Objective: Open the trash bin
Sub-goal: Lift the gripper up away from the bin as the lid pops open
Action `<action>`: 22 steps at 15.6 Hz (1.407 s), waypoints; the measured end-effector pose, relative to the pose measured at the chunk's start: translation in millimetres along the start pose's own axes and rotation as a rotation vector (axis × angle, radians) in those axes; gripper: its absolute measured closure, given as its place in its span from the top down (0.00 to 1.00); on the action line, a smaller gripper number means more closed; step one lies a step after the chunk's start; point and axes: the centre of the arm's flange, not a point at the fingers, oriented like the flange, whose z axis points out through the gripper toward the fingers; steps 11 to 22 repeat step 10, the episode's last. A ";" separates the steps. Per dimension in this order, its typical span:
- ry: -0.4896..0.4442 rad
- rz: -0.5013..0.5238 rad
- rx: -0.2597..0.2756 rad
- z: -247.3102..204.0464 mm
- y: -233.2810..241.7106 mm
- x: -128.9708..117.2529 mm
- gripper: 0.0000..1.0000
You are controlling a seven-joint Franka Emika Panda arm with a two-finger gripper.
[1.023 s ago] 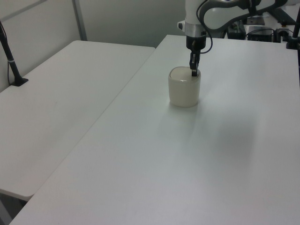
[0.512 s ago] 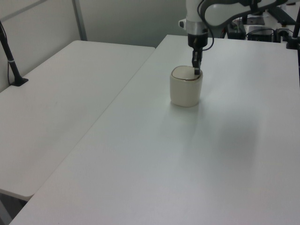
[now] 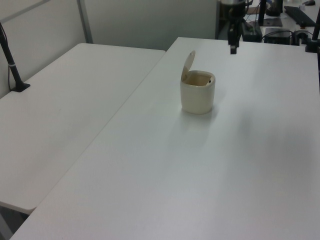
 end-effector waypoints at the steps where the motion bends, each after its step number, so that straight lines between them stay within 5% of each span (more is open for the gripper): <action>1: 0.002 0.003 -0.006 -7.0 3.1 -6.7 0.79; 4: 0.005 0.003 -0.010 -15.9 5.3 -17.6 1.00; 22: 0.009 0.023 -0.006 -21.6 17.2 -25.5 1.00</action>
